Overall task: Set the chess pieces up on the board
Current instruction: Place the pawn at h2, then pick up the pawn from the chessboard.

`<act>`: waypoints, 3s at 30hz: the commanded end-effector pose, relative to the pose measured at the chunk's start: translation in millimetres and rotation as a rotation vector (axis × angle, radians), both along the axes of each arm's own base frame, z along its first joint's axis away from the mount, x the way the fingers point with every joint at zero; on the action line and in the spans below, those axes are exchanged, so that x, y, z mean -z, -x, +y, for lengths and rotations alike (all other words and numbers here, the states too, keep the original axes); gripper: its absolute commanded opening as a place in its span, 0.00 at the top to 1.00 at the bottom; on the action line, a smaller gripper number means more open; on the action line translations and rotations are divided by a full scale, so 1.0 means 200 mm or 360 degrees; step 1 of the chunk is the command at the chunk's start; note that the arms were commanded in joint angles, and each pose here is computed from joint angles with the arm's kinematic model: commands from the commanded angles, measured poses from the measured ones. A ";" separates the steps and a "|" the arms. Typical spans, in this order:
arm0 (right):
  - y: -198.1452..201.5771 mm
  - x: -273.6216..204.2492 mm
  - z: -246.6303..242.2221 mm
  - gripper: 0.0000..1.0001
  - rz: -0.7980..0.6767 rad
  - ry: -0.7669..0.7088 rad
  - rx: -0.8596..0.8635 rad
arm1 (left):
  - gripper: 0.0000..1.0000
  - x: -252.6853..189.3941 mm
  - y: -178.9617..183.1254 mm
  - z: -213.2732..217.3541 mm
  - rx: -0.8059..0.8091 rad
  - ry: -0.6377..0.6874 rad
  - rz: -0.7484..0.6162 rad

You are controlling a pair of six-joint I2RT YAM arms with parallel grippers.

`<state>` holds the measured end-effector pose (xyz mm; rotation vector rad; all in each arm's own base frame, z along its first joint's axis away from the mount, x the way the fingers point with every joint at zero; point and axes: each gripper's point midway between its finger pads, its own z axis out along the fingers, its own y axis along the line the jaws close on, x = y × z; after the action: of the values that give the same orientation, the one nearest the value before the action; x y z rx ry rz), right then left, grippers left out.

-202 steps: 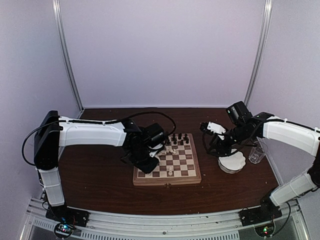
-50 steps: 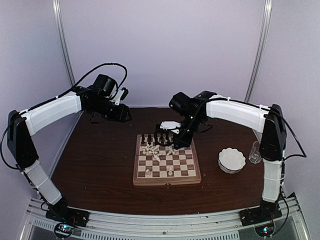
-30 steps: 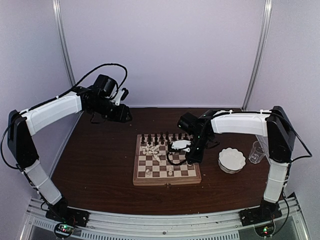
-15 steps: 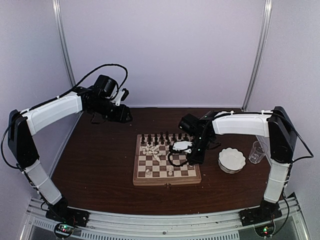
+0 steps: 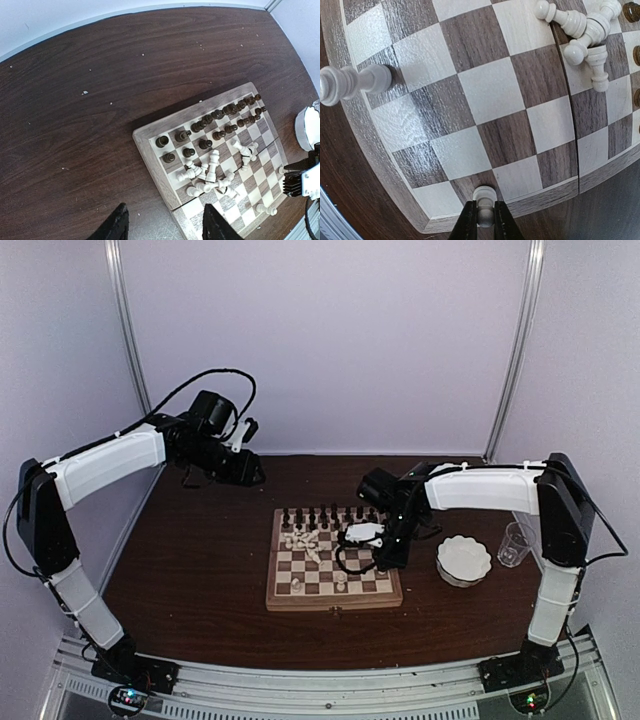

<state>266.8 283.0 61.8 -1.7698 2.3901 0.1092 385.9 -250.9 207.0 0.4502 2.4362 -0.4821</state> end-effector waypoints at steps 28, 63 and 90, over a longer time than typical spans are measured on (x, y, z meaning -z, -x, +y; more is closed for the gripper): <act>0.04 -0.05 0.01 0.67 -0.0029 -0.0041 -0.0038 | 0.49 0.02 -0.04 -0.01 -0.0006 0.0028 -0.0008; -0.39 -0.14 0.26 0.70 -0.0321 -0.0250 -0.0226 | 0.49 0.02 -0.02 -0.05 0.0036 0.0075 0.0032; -0.39 0.04 0.27 0.68 -0.0117 -0.0254 -0.0277 | 0.49 0.03 -0.03 -0.04 0.0040 0.0060 0.0036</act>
<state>354.2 331.9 53.1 -1.8288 2.1040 0.1497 382.8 -259.2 194.7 0.4739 2.4712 -0.5354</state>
